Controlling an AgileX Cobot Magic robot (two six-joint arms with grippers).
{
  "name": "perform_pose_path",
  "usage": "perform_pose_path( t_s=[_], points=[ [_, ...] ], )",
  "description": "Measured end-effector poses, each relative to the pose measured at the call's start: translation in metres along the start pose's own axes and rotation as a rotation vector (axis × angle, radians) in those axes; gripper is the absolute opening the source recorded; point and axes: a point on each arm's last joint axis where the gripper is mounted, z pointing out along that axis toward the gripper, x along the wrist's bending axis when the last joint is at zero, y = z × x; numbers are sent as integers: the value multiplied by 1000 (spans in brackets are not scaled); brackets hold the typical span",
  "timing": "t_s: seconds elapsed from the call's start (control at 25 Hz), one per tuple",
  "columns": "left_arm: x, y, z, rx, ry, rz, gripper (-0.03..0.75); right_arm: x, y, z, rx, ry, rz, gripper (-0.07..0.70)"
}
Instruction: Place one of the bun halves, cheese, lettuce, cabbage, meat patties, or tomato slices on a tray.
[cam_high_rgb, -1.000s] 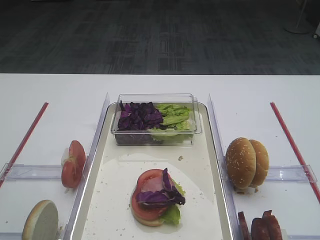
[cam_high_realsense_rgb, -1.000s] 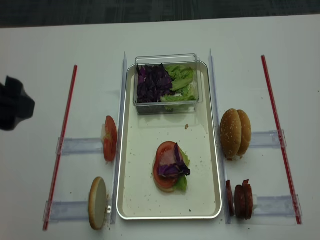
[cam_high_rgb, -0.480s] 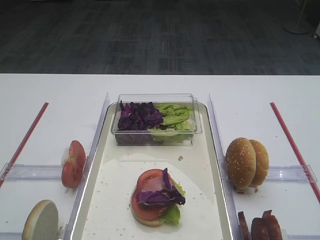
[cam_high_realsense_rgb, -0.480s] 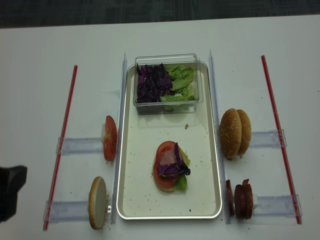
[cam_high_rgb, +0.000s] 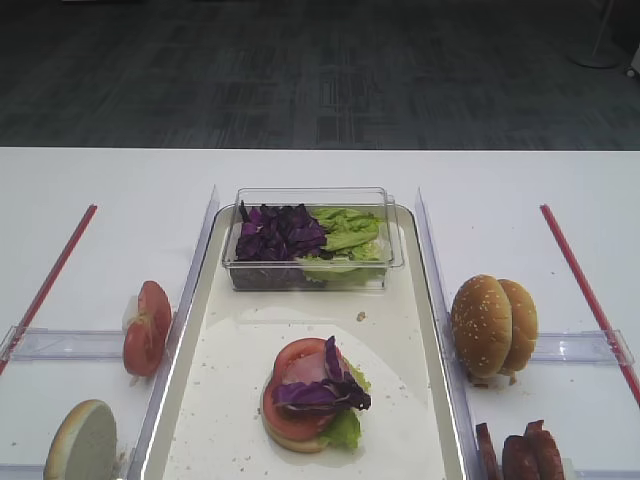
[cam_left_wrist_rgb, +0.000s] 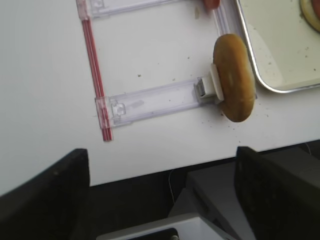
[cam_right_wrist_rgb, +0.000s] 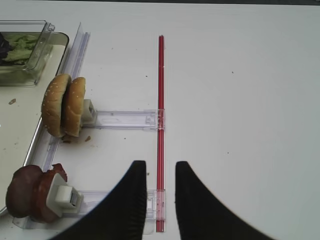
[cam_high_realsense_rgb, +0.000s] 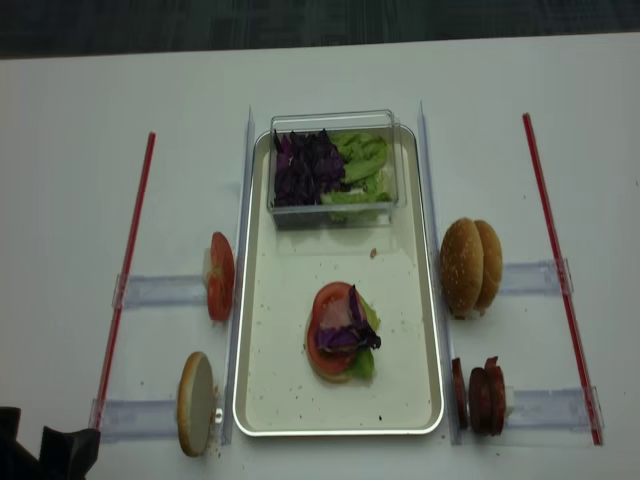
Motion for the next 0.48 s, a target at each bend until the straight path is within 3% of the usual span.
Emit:
perform_pose_path(
  t_s=[0.48],
  points=[
    [1,-3,17,-17,1,-23,545,0,0,0,0,0,0,193]
  ],
)
